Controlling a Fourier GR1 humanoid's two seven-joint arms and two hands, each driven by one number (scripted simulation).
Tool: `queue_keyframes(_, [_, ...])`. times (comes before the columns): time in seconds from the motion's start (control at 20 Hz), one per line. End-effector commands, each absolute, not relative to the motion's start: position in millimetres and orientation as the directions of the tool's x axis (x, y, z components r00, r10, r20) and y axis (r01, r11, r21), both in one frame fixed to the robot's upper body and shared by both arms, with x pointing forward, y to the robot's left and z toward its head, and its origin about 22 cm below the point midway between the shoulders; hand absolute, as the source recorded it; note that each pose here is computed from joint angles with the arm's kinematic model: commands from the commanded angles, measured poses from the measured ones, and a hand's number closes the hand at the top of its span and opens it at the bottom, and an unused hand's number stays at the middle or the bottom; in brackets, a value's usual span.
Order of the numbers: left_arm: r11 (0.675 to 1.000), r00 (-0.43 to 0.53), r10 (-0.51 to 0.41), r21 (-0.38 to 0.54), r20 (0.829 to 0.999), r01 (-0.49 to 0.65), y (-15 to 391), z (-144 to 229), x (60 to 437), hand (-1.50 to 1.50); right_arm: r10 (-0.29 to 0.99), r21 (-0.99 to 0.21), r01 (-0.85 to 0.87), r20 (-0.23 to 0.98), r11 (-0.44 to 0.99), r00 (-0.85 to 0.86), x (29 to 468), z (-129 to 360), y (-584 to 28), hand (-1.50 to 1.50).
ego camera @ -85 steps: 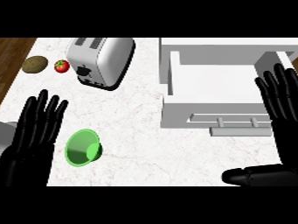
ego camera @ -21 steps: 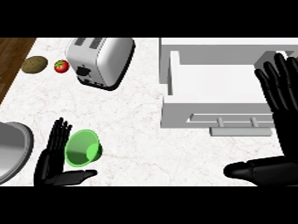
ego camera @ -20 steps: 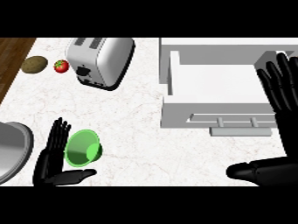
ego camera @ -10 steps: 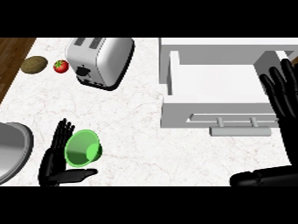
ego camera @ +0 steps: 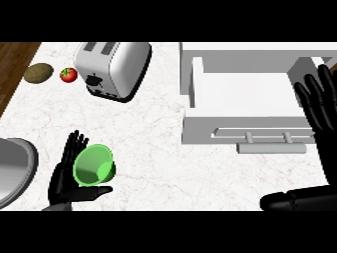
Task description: Pick up the cup, place it into the drawer and close the drawer
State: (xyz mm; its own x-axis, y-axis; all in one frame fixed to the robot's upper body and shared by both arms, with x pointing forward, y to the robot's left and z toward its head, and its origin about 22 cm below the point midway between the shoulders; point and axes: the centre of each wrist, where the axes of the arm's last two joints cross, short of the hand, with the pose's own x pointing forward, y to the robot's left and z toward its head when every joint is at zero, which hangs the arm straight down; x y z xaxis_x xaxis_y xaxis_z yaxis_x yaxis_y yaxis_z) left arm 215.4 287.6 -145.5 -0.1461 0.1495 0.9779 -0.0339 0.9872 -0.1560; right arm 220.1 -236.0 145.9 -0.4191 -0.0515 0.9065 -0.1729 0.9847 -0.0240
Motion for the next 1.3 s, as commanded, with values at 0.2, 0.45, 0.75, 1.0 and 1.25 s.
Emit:
queue_keyframes(0.2, [0.97,-0.154,0.244,-0.239,0.958,0.05,294,-142,233,-1.5,-0.06,-0.013,-0.17,0.907,0.985,-0.417,230,132,-242,-1.5])
queue_keyframes(0.45, [0.943,-0.149,0.331,-0.322,0.932,0.079,265,-155,228,-1.5,-0.06,-0.012,-0.17,0.91,0.985,-0.41,207,137,-245,-1.5])
queue_keyframes(0.75, [0.917,-0.185,0.394,-0.371,0.9,0.147,267,-164,215,1.5,-0.034,-0.04,-0.167,0.907,0.985,-0.419,214,138,-227,-1.5])
queue_keyframes(1.0, [0.951,-0.281,0.309,-0.293,0.909,0.097,264,-154,228,1.5,-0.05,-0.022,-0.169,0.91,0.985,-0.412,200,151,-240,-1.5])
queue_keyframes(1.25, [0.965,-0.371,0.251,-0.259,0.894,0.028,268,-145,241,1.5,-0.043,-0.037,-0.181,0.907,0.983,-0.42,217,139,-248,-1.5])
